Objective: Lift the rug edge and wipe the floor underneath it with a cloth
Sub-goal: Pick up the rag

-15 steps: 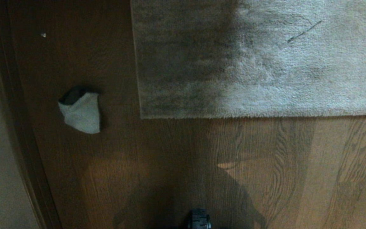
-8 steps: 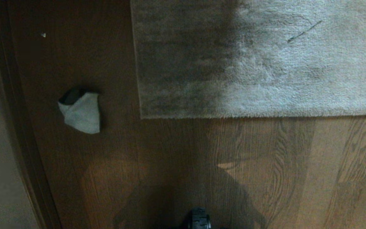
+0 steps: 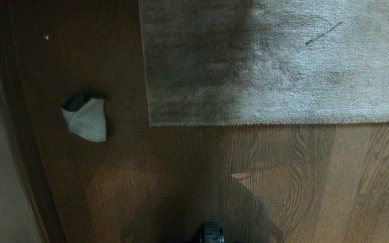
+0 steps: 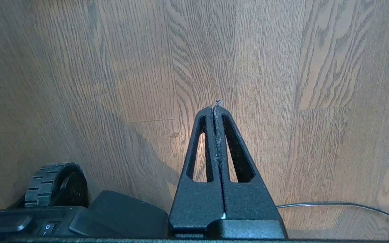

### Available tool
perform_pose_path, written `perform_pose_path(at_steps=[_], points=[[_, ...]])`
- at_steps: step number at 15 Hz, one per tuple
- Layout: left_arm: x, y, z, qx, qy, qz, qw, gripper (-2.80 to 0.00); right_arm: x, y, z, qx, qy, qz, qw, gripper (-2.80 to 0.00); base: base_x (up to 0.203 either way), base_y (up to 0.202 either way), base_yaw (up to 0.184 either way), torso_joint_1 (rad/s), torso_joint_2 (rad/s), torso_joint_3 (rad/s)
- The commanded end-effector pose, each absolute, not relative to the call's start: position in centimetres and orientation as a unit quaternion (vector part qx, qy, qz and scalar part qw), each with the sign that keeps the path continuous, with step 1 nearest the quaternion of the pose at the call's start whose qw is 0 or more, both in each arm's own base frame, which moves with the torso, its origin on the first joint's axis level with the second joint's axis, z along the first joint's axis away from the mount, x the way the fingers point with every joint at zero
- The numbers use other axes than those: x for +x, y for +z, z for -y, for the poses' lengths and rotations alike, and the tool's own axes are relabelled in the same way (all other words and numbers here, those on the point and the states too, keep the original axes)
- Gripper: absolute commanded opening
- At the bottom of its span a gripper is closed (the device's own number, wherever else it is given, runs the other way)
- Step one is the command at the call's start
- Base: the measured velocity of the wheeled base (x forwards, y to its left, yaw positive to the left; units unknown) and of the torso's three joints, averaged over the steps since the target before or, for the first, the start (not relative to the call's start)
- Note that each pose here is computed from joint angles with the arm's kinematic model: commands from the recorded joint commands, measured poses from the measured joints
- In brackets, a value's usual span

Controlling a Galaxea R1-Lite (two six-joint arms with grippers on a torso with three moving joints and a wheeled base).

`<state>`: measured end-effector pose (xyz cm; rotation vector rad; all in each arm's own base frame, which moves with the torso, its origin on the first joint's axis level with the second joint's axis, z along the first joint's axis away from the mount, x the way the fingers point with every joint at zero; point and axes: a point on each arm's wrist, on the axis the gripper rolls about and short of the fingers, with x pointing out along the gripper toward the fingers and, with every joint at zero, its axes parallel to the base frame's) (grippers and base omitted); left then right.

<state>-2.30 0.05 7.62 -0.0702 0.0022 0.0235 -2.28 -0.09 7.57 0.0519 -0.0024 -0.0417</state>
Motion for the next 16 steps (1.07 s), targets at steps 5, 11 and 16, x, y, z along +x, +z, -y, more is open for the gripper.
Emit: perform_pose_path(at_steps=[5,11,16], points=[[-2.29,7.62,-0.05,-0.035,0.011,-0.002,0.999,-2.80,-2.28,7.57,0.09,0.026,-0.021,0.002,0.999,-2.80,0.000,0.000,0.000,0.000,0.00,0.000],[-2.32,7.62,-0.05,-0.034,0.010,0.000,0.999,-2.80,-2.28,7.56,0.09,0.026,-0.021,0.001,0.999,-2.80,0.000,0.000,0.000,0.000,0.00,0.000],[-2.46,8.20,-0.04,-0.028,0.009,0.009,1.000,-2.80,-2.28,7.56,0.09,0.026,-0.021,0.001,0.999,-2.80,0.000,0.000,0.000,0.000,0.00,0.000]])
